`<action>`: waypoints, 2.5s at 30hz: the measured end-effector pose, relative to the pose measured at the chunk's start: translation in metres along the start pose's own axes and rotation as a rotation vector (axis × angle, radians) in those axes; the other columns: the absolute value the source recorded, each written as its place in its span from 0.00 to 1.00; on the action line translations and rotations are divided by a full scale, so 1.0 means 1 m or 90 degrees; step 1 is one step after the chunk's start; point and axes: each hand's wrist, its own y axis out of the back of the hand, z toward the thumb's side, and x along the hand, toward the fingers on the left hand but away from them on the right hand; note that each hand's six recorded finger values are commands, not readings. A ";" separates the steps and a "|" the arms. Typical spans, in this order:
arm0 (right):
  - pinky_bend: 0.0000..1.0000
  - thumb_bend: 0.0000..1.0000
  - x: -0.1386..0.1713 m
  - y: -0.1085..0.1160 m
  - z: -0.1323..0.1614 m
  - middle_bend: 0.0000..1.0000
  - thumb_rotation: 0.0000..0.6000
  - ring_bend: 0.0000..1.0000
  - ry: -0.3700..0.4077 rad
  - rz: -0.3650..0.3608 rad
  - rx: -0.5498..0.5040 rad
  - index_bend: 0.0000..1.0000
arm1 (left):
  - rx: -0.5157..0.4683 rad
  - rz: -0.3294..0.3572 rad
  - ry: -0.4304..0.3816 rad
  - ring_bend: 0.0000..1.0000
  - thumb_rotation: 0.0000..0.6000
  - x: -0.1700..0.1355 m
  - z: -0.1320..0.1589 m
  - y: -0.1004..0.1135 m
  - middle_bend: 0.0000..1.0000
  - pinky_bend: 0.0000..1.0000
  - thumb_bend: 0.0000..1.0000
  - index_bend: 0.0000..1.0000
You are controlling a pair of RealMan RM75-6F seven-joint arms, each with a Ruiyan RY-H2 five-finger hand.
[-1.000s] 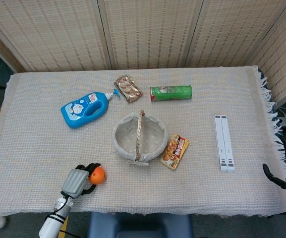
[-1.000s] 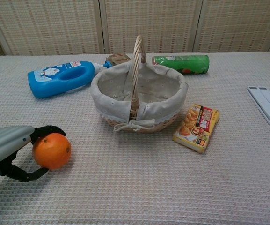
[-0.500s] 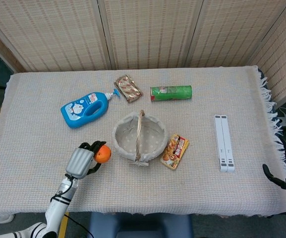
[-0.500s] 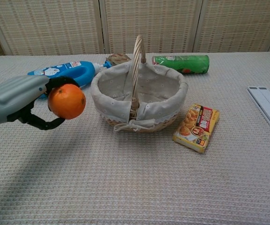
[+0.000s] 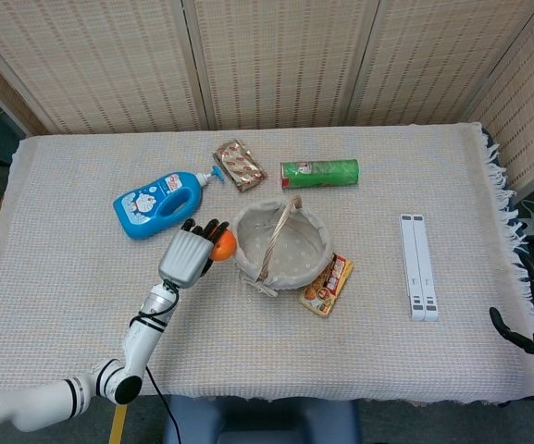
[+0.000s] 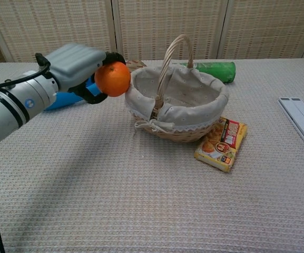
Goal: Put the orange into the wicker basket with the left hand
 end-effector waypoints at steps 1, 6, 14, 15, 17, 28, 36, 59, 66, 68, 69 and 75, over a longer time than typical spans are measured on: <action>0.16 0.21 0.000 0.000 0.000 0.00 1.00 0.00 0.000 0.000 -0.001 0.00 | 0.005 0.000 0.001 0.48 1.00 0.001 0.000 0.000 0.31 0.32 0.38 0.42; 0.16 0.21 0.001 0.001 -0.001 0.00 1.00 0.00 0.001 0.001 -0.003 0.00 | 0.056 0.001 0.018 0.48 1.00 0.008 -0.010 0.000 0.31 0.32 0.38 0.41; 0.16 0.21 0.001 -0.001 0.000 0.00 1.00 0.00 0.002 0.005 0.002 0.00 | 0.129 0.019 0.064 0.48 1.00 0.021 -0.035 0.000 0.30 0.33 0.38 0.41; 0.16 0.21 0.001 -0.001 0.000 0.00 1.00 0.00 0.002 0.006 0.002 0.00 | 0.125 0.025 0.066 0.48 1.00 0.022 -0.035 0.002 0.30 0.33 0.38 0.41; 0.16 0.21 0.001 -0.002 0.000 0.00 1.00 0.00 0.001 0.008 0.003 0.00 | 0.117 0.037 0.063 0.48 1.00 0.024 -0.033 0.007 0.30 0.34 0.38 0.41; 0.16 0.21 0.001 -0.002 0.000 0.00 1.00 0.00 0.003 0.011 0.002 0.00 | -0.047 0.050 0.002 0.48 1.00 0.021 0.009 0.037 0.30 0.34 0.38 0.41; 0.16 0.21 0.001 -0.002 -0.001 0.00 1.00 0.00 0.002 0.013 0.001 0.00 | -0.131 0.010 -0.040 0.45 1.00 0.014 0.045 0.035 0.21 0.32 0.38 0.21; 0.16 0.21 -0.001 -0.002 -0.001 0.00 1.00 0.00 0.009 0.017 -0.003 0.00 | -0.044 0.011 -0.027 0.23 1.00 -0.007 0.018 0.026 0.00 0.24 0.36 0.00; 0.16 0.21 -0.008 -0.006 -0.002 0.00 1.00 0.00 0.001 0.024 0.005 0.00 | 0.012 -0.033 0.046 0.23 1.00 -0.070 -0.080 0.014 0.00 0.23 0.35 0.00; 0.16 0.21 -0.009 -0.008 -0.001 0.00 1.00 0.00 0.001 0.026 0.009 0.00 | 0.008 -0.048 0.080 0.21 1.00 -0.091 -0.105 0.008 0.00 0.23 0.35 0.00; 0.16 0.21 -0.009 -0.008 0.000 0.00 1.00 0.00 0.002 0.026 0.011 0.00 | 0.003 -0.058 0.102 0.20 1.00 -0.106 -0.120 0.004 0.00 0.23 0.35 0.00; 0.16 0.21 -0.007 -0.009 0.002 0.00 1.00 0.00 0.003 0.016 0.013 0.00 | -0.028 -0.093 0.168 0.17 1.00 -0.172 -0.159 -0.012 0.00 0.22 0.35 0.00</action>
